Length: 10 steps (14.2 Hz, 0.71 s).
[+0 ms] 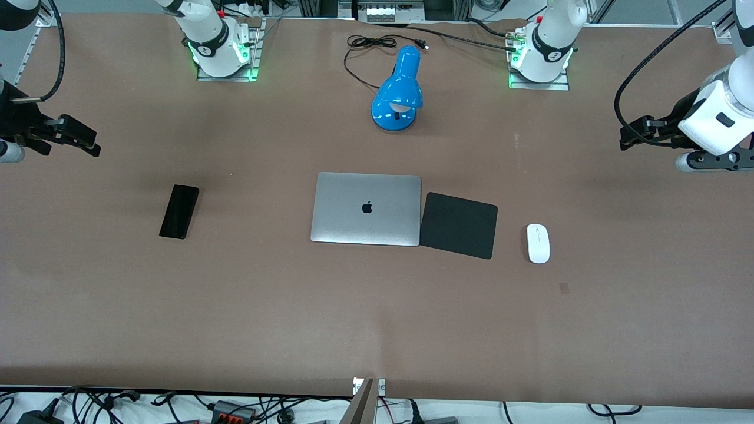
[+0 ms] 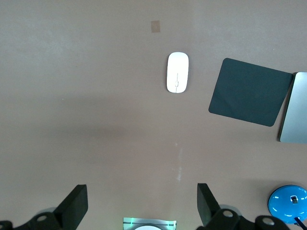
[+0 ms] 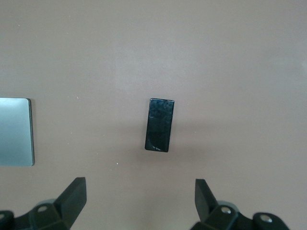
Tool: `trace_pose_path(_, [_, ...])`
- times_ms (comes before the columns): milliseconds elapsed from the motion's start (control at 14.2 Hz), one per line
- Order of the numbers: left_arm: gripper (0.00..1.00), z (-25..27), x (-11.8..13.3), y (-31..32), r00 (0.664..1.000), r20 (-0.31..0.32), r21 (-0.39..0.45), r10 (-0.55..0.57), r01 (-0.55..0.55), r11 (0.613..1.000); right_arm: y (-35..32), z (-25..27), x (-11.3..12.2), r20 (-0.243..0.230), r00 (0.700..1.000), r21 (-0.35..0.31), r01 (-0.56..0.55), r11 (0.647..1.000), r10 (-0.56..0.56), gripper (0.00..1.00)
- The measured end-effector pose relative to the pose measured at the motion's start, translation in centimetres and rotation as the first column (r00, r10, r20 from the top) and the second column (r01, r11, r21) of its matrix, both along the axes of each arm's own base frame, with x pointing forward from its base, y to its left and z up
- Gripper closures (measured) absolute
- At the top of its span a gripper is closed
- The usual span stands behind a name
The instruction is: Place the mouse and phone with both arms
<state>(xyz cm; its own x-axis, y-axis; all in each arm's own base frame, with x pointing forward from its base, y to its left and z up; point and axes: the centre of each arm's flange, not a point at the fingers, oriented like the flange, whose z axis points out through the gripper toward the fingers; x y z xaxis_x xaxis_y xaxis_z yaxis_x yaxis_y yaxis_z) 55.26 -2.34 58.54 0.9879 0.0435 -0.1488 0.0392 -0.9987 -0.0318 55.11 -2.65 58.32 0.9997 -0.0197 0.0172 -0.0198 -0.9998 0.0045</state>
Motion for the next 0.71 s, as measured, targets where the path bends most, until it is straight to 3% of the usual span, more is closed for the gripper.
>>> trace_pose_path(706, [0.0,0.0,0.0,0.0,1.0,0.0,0.0,0.0,0.0,1.0,0.18,0.19,-0.12,0.002,1.0,0.0,-0.003,1.0,0.003,0.0])
